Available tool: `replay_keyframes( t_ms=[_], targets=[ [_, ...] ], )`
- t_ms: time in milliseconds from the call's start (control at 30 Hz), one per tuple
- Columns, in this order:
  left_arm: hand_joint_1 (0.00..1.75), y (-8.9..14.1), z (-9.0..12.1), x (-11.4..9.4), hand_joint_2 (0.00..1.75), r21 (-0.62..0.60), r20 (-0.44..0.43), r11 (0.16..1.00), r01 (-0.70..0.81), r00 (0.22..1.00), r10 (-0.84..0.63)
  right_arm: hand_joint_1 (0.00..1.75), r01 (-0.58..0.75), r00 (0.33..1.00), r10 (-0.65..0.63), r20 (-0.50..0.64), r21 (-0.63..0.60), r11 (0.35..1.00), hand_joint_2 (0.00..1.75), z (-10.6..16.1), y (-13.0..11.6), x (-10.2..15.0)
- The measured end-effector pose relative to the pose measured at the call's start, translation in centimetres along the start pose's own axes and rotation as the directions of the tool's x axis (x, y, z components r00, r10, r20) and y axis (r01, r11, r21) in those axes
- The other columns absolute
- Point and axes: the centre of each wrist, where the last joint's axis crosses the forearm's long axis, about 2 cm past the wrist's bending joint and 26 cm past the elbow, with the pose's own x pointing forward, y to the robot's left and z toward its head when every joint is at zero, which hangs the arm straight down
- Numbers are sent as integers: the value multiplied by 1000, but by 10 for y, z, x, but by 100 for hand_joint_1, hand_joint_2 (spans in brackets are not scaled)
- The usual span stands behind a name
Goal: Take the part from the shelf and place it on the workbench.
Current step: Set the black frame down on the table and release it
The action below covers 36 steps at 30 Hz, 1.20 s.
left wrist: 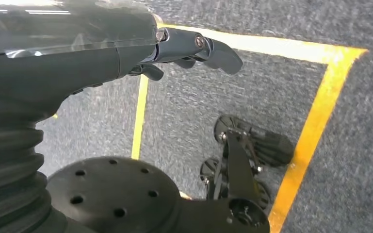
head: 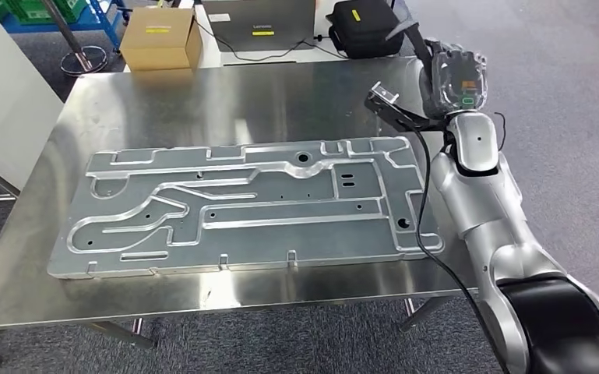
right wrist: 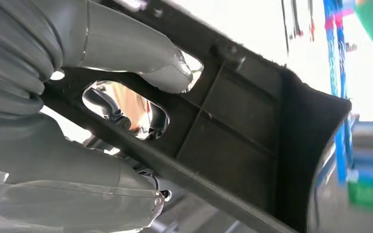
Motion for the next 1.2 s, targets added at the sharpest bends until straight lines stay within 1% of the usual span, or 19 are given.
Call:
replay_keyframes(
  t_ms=[100, 233, 333, 567, 633, 733, 867, 1067, 1200],
  targets=[
    [0, 0, 0, -1, 175, -4, -2, 1000, 11, 1000, -11, 175, -19, 999, 24, -45, 117, 993, 175, 6, 15, -20],
    [0, 0, 0, -2, 175, -14, 0, 1000, 22, 1000, -22, 175, -19, 995, 39, -87, 221, 975, 175, 18, 28, -41],
    [0, -2, 1, -3, 175, -24, -1, 999, 31, 1000, -31, 175, -22, 995, 49, -92, 271, 962, 175, 26, 35, -47],
    [0, -3, 1, -2, 175, -32, 2, 999, 41, 999, -41, 175, -28, 994, 61, -90, 324, 946, 175, 29, 40, -50],
    [0, -3, 1, -2, 175, -34, 2, 998, 45, 999, -45, 175, -34, 994, 67, -88, 339, 940, 175, 24, 37, -47],
    [0, -4, 1, -2, 175, -37, 0, 998, 49, 999, -49, 175, -34, 995, 66, -76, 364, 931, 175, 15, 33, -35],
    [0, -5, 1, -2, 175, -42, -1, 998, 54, 999, -55, 175, -31, 998, 49, -39, 384, 923, 175, 4, 29, -9],
    [0, -9, 2, 0, 175, -49, -1, 997, 58, 998, -58, 175, -48, 999, 45, 15, 379, 924, 175, -10, 20, 26],
    [0, -11, 3, 0, 175, -51, -3, 997, 58, 998, -58, 175, -77, 997, 78, 12, 353, 933, 175, -26, 6, 33]
  ],
)
